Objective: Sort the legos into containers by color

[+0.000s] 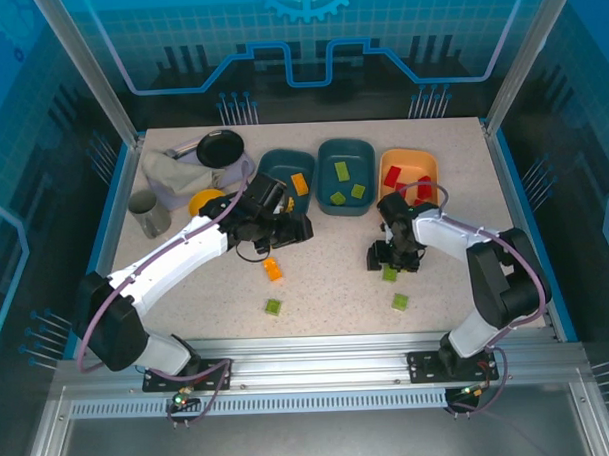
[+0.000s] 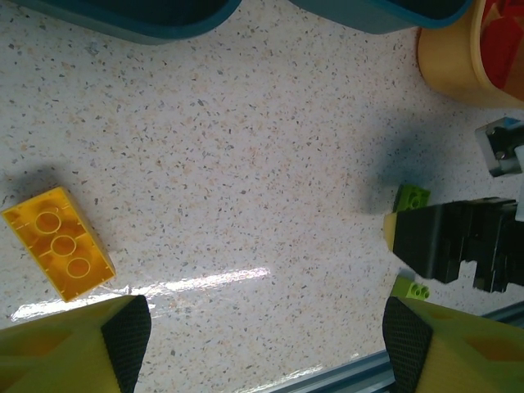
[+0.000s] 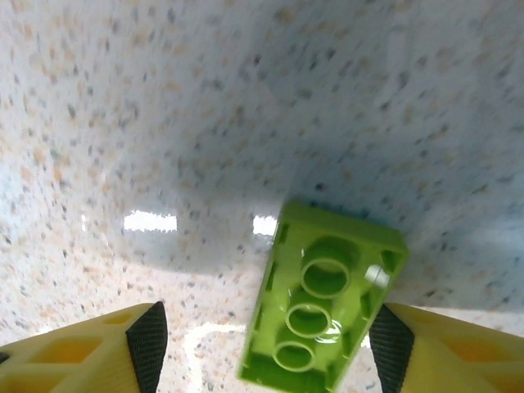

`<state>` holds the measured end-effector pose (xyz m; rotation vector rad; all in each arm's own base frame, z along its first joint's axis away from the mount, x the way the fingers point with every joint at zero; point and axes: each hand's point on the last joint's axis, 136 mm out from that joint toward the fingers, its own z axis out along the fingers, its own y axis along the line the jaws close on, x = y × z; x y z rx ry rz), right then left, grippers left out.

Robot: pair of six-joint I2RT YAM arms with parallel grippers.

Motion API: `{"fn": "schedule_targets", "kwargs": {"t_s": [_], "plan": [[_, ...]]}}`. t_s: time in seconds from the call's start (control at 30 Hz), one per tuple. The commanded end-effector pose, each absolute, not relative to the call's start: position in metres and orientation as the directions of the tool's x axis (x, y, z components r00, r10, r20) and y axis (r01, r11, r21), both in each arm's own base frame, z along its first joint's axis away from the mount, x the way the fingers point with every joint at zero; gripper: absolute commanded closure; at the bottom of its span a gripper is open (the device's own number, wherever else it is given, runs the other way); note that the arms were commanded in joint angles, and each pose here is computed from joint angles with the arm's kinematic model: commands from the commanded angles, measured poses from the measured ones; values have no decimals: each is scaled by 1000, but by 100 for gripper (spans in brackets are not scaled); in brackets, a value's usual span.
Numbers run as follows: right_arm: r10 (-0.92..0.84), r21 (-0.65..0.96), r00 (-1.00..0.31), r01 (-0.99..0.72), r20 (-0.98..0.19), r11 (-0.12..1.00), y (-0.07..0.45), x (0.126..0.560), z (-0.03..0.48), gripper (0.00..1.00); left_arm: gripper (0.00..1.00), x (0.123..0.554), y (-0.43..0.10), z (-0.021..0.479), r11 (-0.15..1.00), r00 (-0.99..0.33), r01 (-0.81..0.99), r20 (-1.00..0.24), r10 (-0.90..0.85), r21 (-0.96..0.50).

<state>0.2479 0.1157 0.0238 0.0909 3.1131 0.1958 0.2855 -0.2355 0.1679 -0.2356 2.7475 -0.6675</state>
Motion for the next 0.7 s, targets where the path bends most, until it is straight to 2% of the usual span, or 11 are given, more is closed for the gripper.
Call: {"fn": "schedule_targets", "kwargs": {"t_s": [0.0,0.17,0.4,0.67], "plan": [[77,28,-997,78,12,997,104,235,22,37,22,289,-244,175,869,-942,-72,-253,-220,-489],[111,-52,-994,110,17,993,98,242,18,41,22,289,-251,173,852,-945,-62,-245,-218,-520],[173,-32,-984,172,40,985,110,246,6,47,21,285,-262,166,782,-952,-77,-188,-242,-618],[170,-20,-985,170,17,985,115,253,8,73,21,285,-254,158,707,-940,-148,-123,-317,-691]]}}
